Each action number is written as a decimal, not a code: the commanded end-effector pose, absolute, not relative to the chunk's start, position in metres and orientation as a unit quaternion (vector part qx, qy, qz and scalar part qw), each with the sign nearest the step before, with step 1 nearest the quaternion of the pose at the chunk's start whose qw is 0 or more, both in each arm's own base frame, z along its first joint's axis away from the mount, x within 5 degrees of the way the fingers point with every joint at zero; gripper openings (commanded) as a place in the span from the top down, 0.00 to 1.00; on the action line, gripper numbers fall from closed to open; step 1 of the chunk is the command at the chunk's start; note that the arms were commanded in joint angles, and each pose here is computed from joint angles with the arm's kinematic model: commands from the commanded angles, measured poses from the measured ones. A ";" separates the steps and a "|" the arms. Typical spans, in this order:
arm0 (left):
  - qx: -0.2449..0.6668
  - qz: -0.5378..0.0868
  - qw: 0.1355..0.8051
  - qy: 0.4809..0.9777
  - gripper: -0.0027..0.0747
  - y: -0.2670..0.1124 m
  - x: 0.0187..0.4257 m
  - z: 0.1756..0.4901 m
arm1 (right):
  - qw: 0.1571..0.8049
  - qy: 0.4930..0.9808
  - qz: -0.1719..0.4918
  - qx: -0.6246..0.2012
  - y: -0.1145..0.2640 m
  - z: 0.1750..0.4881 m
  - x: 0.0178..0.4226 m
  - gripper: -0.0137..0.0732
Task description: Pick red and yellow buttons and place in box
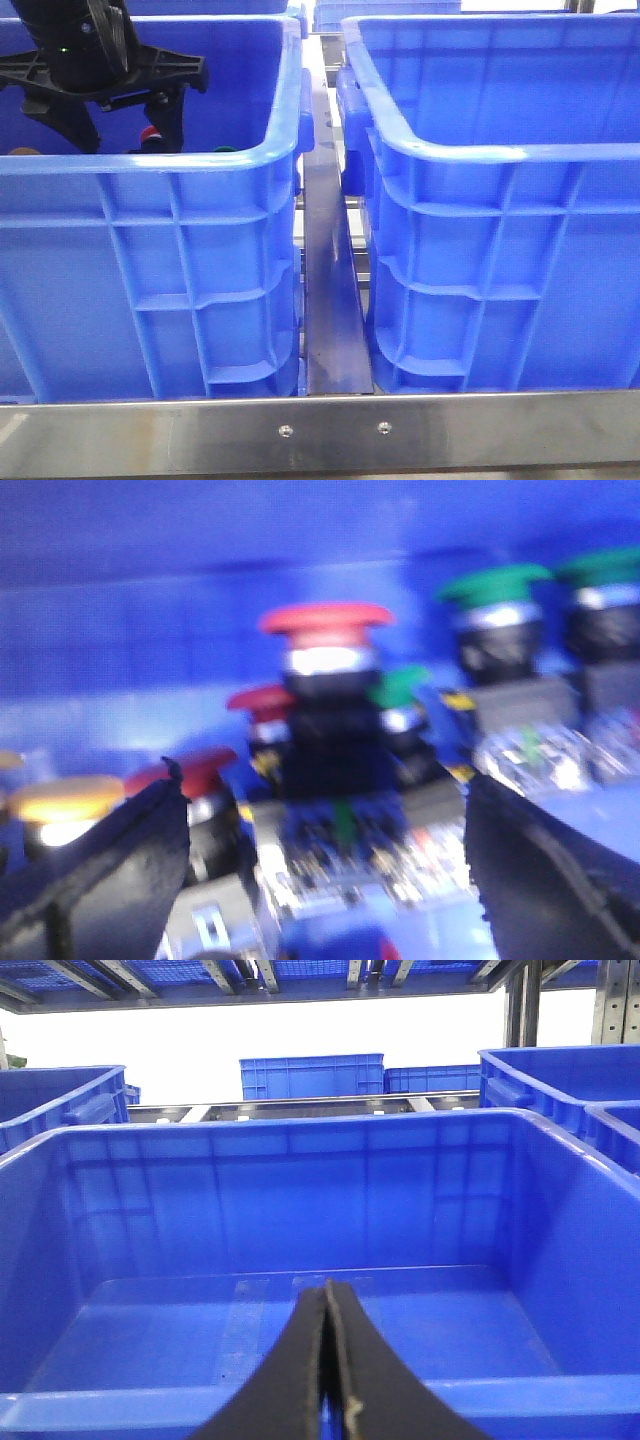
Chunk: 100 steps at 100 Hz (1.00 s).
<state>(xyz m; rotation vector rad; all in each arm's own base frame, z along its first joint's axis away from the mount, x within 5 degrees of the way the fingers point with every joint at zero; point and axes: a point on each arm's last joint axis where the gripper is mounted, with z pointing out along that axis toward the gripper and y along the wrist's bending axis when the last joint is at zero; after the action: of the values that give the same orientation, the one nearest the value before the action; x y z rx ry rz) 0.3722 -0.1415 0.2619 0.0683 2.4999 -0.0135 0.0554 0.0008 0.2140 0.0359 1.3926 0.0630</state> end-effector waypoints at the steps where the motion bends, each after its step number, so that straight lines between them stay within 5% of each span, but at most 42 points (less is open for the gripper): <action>1: 0.024 -0.026 0.368 0.929 0.28 -0.142 0.376 0.288 | 0.805 0.593 0.027 0.010 0.001 0.227 0.050 0.92; 24: 0.026 -0.017 0.348 0.937 0.28 -0.144 0.382 0.271 | 0.805 0.593 0.027 0.010 0.001 0.227 0.050 0.92; 35: 0.026 -0.017 0.348 0.937 0.36 -0.144 0.382 0.271 | 0.805 0.593 0.027 0.010 0.001 0.227 0.050 0.92; 48: 0.025 -0.014 0.343 0.939 0.60 -0.144 0.381 0.270 | 0.805 0.593 0.027 0.010 0.001 0.227 0.050 0.92; 63: 0.036 -0.001 0.354 0.935 0.99 -0.142 0.377 0.280 | 0.805 0.593 0.027 0.010 0.001 0.227 0.050 0.92; 100: 0.074 0.010 0.390 0.918 0.99 -0.138 0.332 0.335 | 0.805 0.593 0.027 0.010 0.001 0.227 0.050 0.92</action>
<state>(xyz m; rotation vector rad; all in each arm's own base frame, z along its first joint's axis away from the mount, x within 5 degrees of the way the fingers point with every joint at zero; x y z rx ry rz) 0.3521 -0.1374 0.2935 0.1479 2.4546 0.0733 0.0554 0.0008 0.2140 0.0359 1.3926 0.0630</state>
